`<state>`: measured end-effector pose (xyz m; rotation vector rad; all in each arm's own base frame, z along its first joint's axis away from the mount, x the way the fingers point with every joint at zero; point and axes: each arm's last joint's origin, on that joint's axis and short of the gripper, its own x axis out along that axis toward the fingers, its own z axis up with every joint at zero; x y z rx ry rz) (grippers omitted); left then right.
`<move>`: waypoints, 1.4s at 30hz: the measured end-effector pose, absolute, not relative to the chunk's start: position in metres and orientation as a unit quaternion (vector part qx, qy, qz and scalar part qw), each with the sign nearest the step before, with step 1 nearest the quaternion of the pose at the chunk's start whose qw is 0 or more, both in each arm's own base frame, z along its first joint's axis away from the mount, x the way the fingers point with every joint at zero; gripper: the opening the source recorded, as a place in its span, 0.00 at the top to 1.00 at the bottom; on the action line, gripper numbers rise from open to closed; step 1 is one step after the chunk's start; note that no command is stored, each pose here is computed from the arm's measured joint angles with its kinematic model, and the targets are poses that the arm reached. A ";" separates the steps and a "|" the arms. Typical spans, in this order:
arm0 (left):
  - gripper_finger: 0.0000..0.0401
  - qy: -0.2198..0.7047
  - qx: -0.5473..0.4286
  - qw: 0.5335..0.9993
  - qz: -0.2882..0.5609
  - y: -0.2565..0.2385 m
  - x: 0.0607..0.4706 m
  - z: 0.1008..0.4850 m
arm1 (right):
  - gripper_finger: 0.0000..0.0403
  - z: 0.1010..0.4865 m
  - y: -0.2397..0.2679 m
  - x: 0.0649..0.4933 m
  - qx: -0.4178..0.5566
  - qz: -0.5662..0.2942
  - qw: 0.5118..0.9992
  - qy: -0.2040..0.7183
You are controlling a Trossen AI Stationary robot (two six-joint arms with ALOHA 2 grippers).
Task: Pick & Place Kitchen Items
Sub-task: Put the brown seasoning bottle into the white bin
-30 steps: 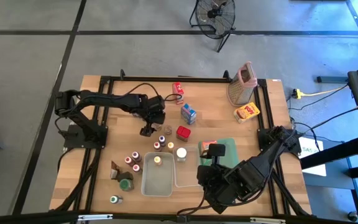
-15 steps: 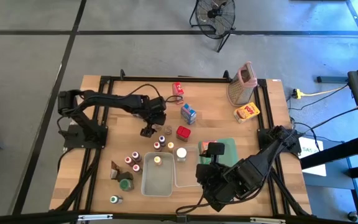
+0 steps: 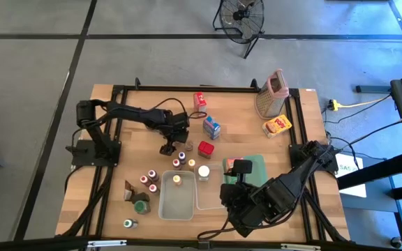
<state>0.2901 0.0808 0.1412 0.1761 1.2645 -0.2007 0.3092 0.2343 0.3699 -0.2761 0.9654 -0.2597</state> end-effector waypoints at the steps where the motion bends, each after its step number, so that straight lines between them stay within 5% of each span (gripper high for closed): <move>1: 0.20 0.587 0.081 0.800 -0.092 0.081 0.290 0.142 | 0.19 0.370 0.234 0.309 -0.132 -0.124 0.868 0.461; 12: 0.22 0.574 0.087 0.809 -0.088 0.081 0.292 0.146 | 0.19 0.370 0.234 0.309 -0.132 -0.124 0.868 0.461; 25: 0.53 0.570 0.091 0.812 -0.089 0.081 0.293 0.146 | 0.19 0.370 0.234 0.309 -0.132 -0.124 0.868 0.461; 36: 0.54 0.587 0.088 0.802 -0.074 0.081 0.291 0.150 | 0.19 0.370 0.234 0.309 -0.137 -0.122 0.868 0.462; 42: 0.54 0.580 0.112 0.805 -0.042 0.074 0.289 0.193 | 0.19 0.370 0.234 0.310 -0.137 -0.123 0.868 0.462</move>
